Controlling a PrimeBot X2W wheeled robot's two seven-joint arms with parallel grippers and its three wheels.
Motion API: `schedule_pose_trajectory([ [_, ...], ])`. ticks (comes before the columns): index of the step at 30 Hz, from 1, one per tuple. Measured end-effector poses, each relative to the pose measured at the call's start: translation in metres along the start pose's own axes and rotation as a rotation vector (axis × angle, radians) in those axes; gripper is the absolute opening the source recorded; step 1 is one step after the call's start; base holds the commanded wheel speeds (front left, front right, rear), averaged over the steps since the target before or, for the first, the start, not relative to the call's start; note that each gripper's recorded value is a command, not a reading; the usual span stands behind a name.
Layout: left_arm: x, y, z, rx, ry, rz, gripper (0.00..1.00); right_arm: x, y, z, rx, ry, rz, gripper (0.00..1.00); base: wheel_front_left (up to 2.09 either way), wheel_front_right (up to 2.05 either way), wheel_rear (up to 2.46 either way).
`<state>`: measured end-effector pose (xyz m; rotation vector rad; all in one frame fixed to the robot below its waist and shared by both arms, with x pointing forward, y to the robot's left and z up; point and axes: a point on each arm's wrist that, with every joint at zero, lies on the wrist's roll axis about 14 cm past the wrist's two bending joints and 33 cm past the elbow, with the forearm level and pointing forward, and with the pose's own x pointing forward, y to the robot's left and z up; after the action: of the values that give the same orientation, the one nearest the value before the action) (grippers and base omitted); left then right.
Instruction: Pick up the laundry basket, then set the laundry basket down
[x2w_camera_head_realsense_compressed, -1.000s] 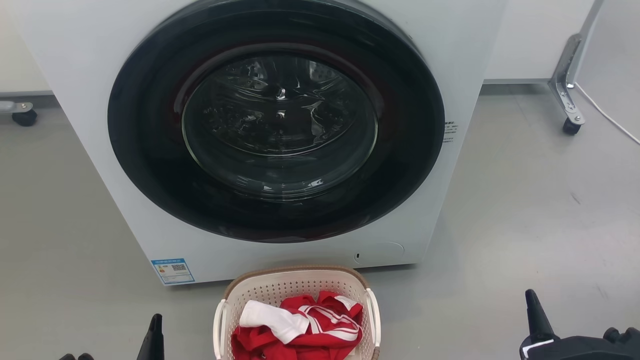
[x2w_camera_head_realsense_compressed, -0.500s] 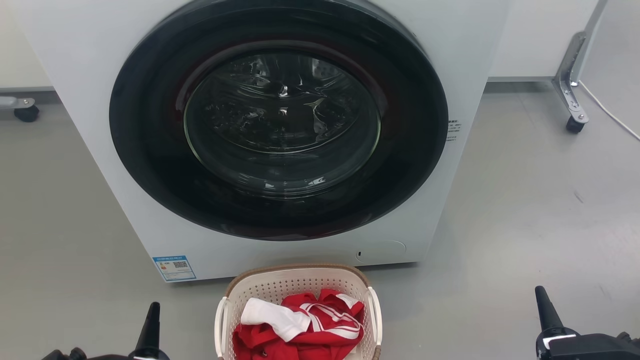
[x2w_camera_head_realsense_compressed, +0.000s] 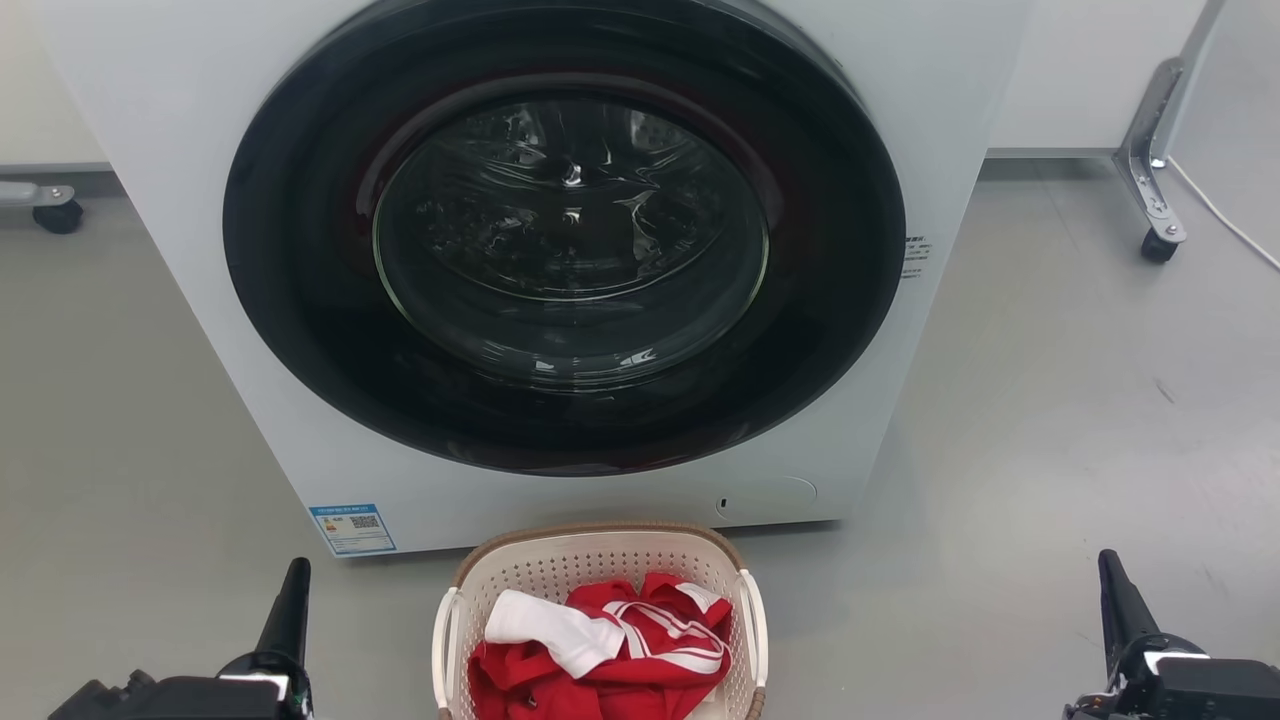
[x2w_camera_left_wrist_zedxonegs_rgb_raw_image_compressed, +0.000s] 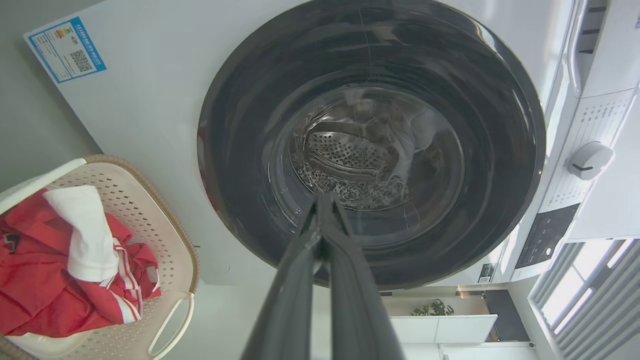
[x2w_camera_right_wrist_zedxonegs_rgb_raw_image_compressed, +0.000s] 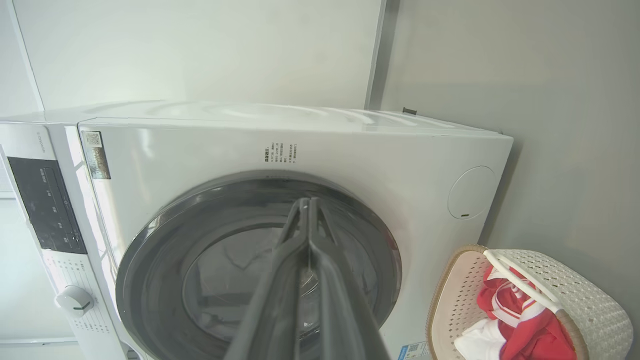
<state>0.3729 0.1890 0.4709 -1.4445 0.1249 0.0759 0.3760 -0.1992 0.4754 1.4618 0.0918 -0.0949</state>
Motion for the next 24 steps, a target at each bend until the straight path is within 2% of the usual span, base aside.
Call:
schedule_pose_trajectory([
  [6,0.0030,-0.0051,0.0035,-0.112,-0.004,-0.032,0.00,0.0018,0.0020,0.0065,0.110,-0.014,0.021,0.00,0.00,0.00,0.00],
  [8,0.0049,-0.0083,0.0036,-0.126,-0.005,-0.041,0.00,0.0043,0.0068,0.0065,0.111,-0.012,0.036,0.00,0.00,0.00,0.00],
  [24,0.0048,-0.0083,0.0033,-0.127,-0.005,-0.041,0.00,0.0042,0.0068,0.0065,0.111,-0.013,0.037,0.00,0.00,0.00,0.00],
])
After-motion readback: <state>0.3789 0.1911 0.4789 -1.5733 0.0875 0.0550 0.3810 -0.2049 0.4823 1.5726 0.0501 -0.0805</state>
